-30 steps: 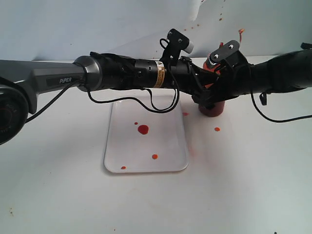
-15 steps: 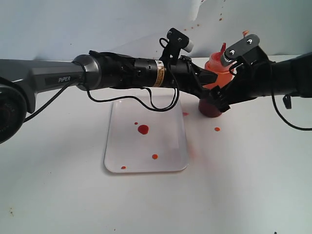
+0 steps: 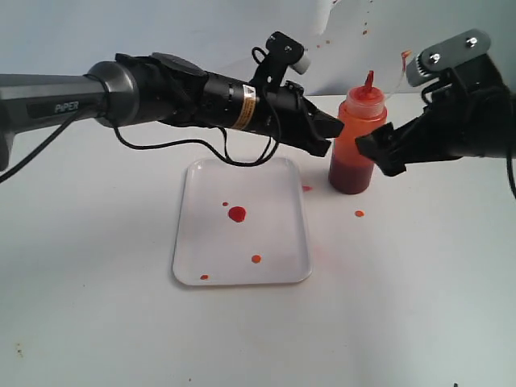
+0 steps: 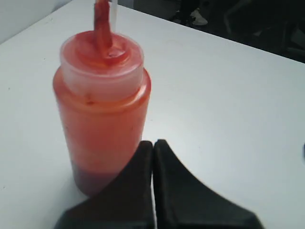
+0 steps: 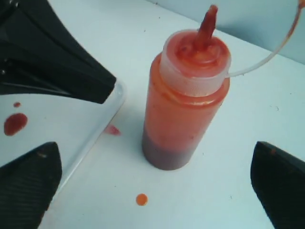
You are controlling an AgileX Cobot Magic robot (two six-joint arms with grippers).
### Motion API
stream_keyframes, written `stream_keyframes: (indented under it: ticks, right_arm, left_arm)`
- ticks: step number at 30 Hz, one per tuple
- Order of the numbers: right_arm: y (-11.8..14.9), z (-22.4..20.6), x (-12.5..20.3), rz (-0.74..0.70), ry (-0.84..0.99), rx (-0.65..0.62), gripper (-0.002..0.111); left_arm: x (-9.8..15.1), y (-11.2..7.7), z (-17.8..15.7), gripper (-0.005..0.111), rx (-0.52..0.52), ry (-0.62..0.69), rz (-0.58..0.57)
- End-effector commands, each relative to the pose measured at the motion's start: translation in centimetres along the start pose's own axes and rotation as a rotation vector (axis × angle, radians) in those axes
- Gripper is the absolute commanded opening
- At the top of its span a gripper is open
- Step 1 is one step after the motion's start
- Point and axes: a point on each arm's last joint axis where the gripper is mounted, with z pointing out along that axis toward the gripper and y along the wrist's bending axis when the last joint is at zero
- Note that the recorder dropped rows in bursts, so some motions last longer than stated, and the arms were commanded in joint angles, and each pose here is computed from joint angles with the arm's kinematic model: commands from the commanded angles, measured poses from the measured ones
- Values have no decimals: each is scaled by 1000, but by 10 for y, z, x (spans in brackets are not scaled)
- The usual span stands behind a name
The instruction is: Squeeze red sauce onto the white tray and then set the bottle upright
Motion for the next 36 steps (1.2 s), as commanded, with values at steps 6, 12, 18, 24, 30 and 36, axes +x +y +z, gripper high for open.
stream_keyframes:
  ticks: [6, 12, 18, 24, 30, 36]
  right_arm:
    - [18, -63, -14, 109, -151, -44, 35]
    - [34, -97, -6, 161, -229, -108, 0]
    - [40, -139, 13, 244, -349, -5, 0]
    - [46, -171, 47, 252, -432, 103, 0]
    - [55, -189, 71, 284, -513, 104, 0]
    - [58, -197, 78, 324, -563, 104, 0]
  left_arm:
    - [-7, -3, -71, 0, -34, -10, -52]
    - [-16, -31, -119, 0, -65, -75, -61]
    - [-12, -77, -170, 0, -138, -214, -107]
    - [6, -129, -223, 0, -219, -313, -128]
    - [33, -181, -263, 0, -188, -383, -80]
    - [55, -220, -292, 0, -172, -468, -54]
